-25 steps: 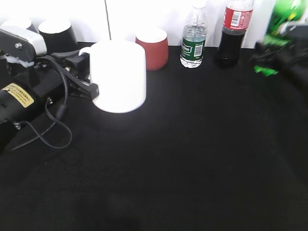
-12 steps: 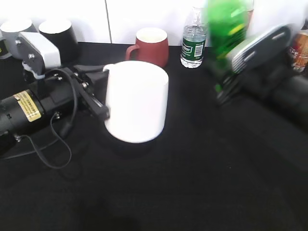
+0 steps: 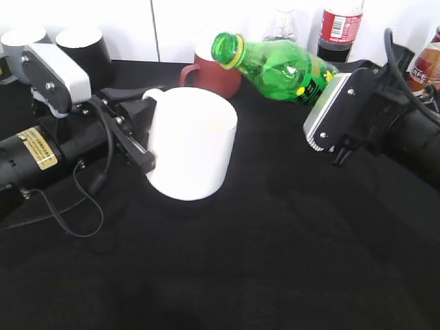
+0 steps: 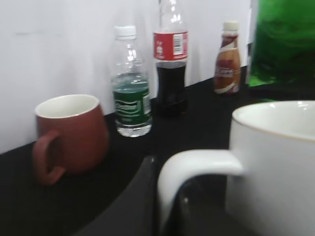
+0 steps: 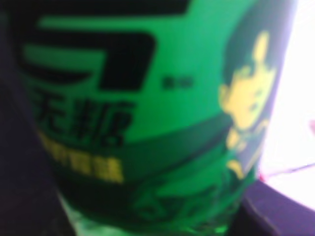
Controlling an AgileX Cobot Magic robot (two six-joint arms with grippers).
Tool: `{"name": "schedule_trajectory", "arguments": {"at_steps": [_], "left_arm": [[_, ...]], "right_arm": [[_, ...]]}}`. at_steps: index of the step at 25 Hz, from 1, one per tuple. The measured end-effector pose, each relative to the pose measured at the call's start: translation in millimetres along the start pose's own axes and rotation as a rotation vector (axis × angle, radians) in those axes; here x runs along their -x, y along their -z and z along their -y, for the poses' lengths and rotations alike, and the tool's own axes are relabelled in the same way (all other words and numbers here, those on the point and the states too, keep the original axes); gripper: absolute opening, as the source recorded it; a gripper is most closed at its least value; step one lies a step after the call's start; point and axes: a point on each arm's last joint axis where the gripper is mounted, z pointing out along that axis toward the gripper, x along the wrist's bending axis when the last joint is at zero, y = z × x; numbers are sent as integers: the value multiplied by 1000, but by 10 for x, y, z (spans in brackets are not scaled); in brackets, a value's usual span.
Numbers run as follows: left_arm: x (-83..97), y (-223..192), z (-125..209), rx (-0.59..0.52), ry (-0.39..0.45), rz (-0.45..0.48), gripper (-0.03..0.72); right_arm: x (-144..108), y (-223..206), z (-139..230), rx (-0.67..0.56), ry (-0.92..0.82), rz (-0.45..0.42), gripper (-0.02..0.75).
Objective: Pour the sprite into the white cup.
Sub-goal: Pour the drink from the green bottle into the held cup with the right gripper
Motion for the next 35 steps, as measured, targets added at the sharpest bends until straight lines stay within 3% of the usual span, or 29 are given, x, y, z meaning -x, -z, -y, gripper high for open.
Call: {"name": "schedule_trajectory", "arguments": {"at_steps": [3, 15, 21, 35], "left_arm": [[-3, 0, -1, 1, -36, -3, 38], [-37, 3, 56, -63, -36, -40, 38], [-37, 3, 63, -69, -41, -40, 38], [-36, 3, 55, -61, -43, -39, 38]], "right_arm": [[46, -37, -17, -2, 47, 18, 414], [99, -83, -55, 6, 301, 35, 414], [135, -81, -74, 18, 367, 78, 409], [177, -117, -105, 23, 455, 92, 408]]}}
